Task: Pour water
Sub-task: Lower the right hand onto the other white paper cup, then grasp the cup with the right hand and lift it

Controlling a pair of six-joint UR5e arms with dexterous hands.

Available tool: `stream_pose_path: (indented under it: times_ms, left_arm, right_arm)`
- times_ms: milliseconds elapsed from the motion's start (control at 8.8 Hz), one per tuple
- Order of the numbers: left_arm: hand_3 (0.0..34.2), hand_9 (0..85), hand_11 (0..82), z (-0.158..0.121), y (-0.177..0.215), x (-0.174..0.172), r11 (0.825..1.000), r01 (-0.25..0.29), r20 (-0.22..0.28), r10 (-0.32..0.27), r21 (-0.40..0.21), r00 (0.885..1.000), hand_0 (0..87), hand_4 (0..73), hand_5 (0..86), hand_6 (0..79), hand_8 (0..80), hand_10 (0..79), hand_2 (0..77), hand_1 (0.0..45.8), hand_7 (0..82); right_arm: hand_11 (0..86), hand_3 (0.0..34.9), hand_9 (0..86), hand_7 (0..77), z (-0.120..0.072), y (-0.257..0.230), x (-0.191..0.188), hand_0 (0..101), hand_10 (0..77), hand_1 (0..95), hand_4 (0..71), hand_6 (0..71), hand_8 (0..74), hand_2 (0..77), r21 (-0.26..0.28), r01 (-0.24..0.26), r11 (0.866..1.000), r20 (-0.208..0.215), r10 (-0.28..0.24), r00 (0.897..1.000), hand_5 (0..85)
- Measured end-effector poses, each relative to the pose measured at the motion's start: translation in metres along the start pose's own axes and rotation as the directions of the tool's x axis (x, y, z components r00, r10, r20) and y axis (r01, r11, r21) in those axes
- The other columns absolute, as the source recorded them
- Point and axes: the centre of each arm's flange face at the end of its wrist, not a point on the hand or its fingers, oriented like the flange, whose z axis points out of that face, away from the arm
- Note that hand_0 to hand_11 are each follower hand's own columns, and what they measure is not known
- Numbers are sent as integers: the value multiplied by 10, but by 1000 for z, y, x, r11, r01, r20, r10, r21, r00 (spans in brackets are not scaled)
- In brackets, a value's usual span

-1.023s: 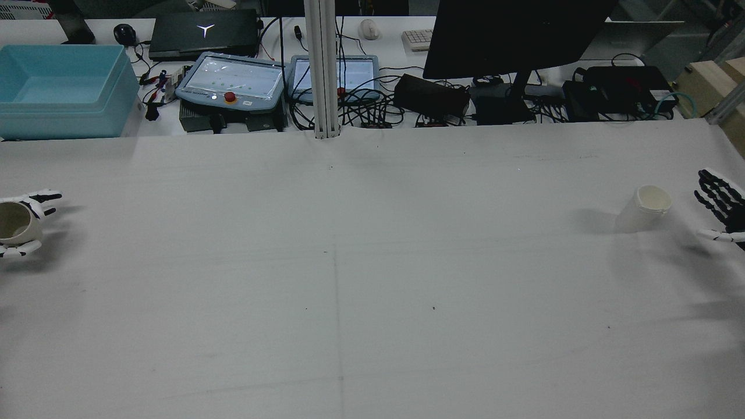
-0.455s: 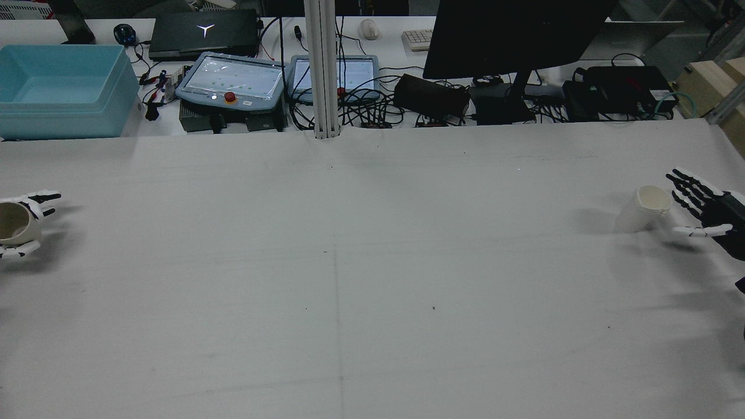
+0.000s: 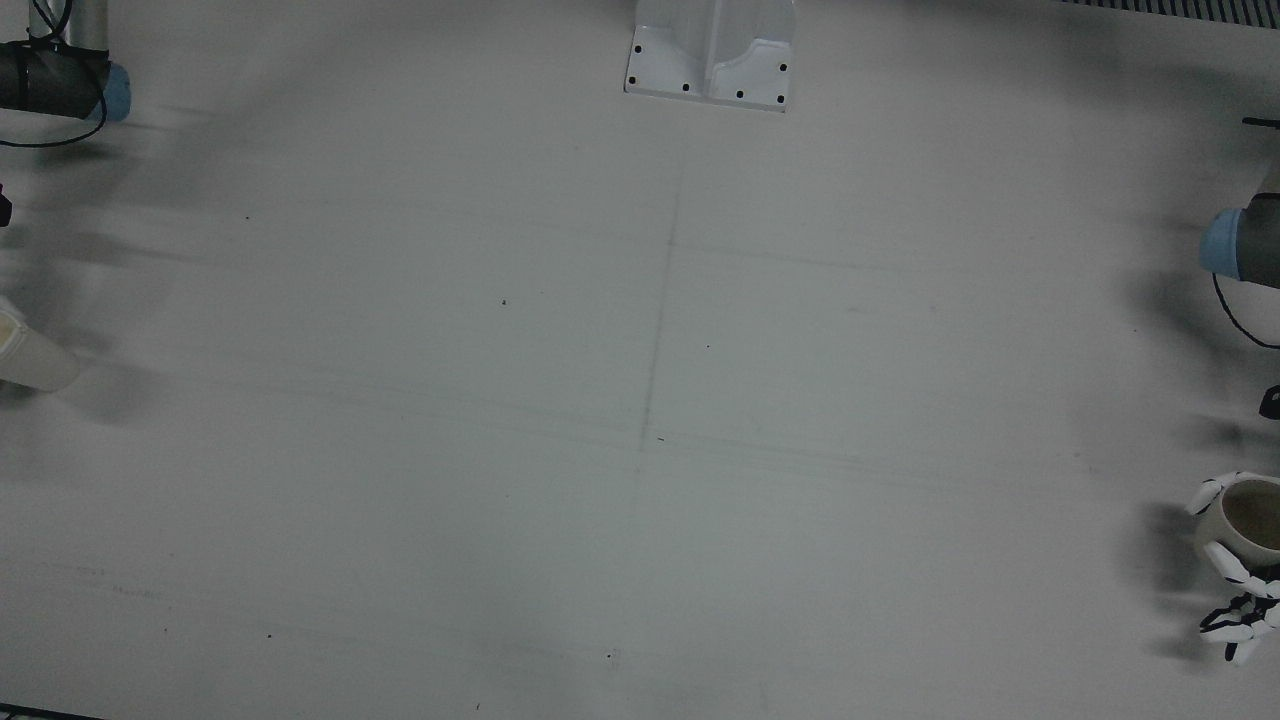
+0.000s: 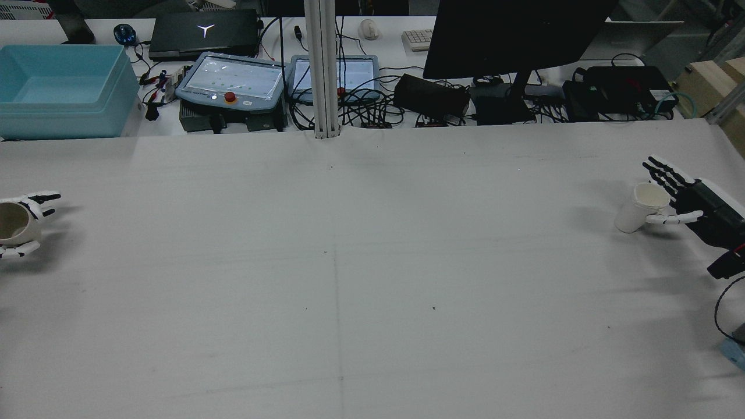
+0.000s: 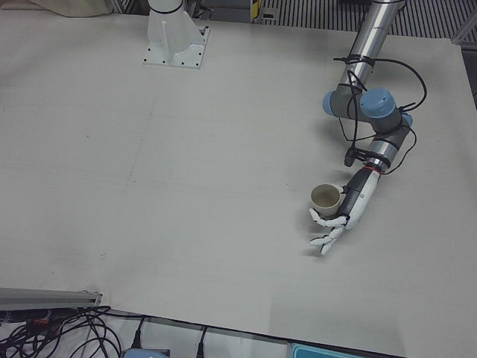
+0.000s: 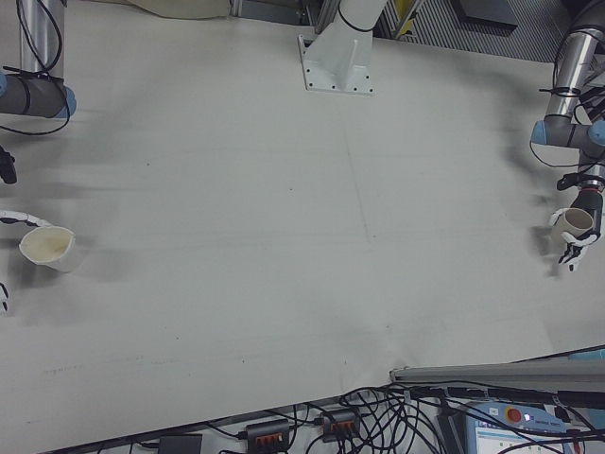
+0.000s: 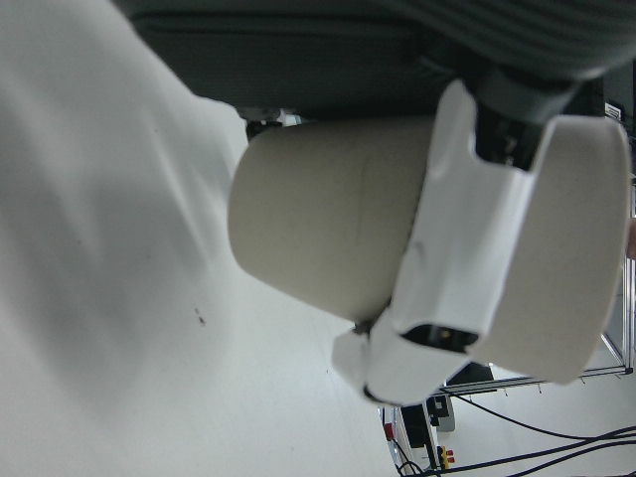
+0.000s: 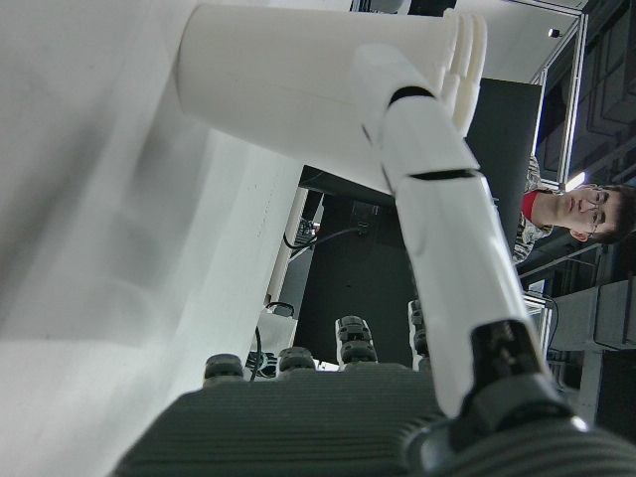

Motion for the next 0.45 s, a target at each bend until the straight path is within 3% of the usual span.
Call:
stream_pose_path:
  times_ms: [227, 455]
  left_arm:
    - [0, 65, 158, -1, -2, 0, 1000, 8, 1, -8, 5, 1000, 804, 518, 415, 142, 65, 87, 420, 218, 218]
    - [1, 65, 158, -3, -5, 0, 1000, 11, 1, -11, 9, 1000, 802, 518, 409, 142, 65, 87, 425, 213, 218]
  right_arm:
    - [27, 122, 11, 125, 28, 18, 15, 758, 5, 327, 5, 44, 0, 147, -29, 9, 1000, -16, -10, 1000, 104]
    - [27, 122, 11, 136, 44, 31, 25, 786, 5, 349, 5, 44, 0, 147, -52, 11, 999, -24, -13, 1000, 104]
